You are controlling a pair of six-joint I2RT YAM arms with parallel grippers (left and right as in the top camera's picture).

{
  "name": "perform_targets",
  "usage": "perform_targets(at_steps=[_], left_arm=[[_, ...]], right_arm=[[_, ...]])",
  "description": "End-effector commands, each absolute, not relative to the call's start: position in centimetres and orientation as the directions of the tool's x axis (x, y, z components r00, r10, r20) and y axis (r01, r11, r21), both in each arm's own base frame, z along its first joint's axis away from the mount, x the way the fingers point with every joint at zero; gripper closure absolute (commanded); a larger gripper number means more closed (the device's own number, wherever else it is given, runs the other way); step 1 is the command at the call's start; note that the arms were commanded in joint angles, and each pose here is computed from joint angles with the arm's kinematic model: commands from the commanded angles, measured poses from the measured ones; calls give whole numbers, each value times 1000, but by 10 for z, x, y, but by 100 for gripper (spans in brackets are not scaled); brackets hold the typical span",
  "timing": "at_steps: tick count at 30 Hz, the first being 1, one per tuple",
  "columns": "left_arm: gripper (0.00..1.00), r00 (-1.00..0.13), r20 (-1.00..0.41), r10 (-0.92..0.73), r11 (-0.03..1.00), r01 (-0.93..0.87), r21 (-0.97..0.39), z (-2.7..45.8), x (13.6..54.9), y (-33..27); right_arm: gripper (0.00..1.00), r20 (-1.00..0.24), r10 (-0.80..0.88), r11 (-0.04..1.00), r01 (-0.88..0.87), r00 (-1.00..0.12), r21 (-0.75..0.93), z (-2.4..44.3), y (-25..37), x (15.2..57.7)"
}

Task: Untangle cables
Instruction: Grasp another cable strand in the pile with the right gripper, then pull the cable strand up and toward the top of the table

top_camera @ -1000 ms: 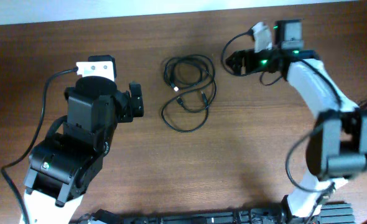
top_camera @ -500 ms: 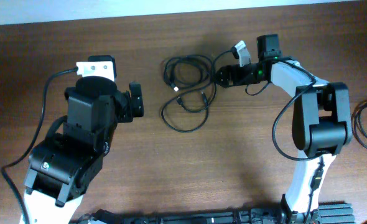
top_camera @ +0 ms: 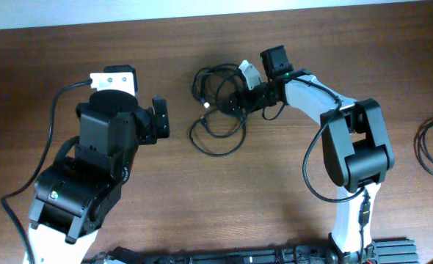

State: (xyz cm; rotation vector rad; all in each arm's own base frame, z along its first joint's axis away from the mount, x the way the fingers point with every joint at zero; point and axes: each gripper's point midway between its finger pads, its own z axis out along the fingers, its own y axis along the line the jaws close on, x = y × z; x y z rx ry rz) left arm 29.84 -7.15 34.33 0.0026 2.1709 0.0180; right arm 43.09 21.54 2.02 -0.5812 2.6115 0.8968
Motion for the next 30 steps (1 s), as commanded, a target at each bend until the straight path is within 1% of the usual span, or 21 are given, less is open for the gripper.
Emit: perform_targets(at_steps=[1,3,4,8,9,10,12,13,14,17,20,24,26,30], left_arm=[[1,-564,-826,-5,1000,-9,1,345,299,-71],[1,-564,-826,-5,1000,-9,0,345,299,-71],[1,-564,-826,-5,1000,-9,1,345,299,-71],[1,-564,-826,-5,1000,-9,1,345,299,-71],[1,-566,-825,-4,1000,-9,1,344,298,-71],[1,-566,-825,-4,1000,-9,1,344,298,-71],[1,-566,-825,-4,1000,-9,1,344,298,-71],[1,-566,-825,-4,1000,-9,1,344,298,-71],[1,-566,-824,-4,1000,-9,1,344,298,-71],[1,-566,-825,-4,1000,-9,1,344,298,-71],[1,-566,-825,-4,1000,-9,1,344,298,-71],[1,-566,-825,-4,1000,-9,1,344,298,-71],[1,-566,-825,-4,1000,-9,1,344,298,-71],[1,-566,-825,-4,1000,-9,2,344,298,-71]], right_arm=[[30,-343,-282,762,-426,-896,488,-9,207,419],[41,-343,-282,762,-426,-896,488,-9,207,419],[49,-343,-282,762,-426,-896,488,-9,207,419],[62,-343,-282,762,-426,-896,487,-9,207,419],[68,-343,-282,762,-426,-896,487,-9,207,419],[72,-343,-282,762,-426,-896,487,-9,207,419],[76,-346,-275,760,-423,-897,493,-6,205,421],[81,-351,-269,763,-421,-897,491,-3,202,423],[89,-362,-257,766,-417,-896,489,2,198,428],[93,-387,-226,775,-405,-894,485,21,187,439],[96,-433,-196,781,-407,-880,474,53,177,456],[96,-511,-201,774,-455,-836,440,114,174,474],[96,-537,-216,770,-481,-815,420,139,176,477],[96,-602,-219,762,-520,-768,386,205,177,481]])
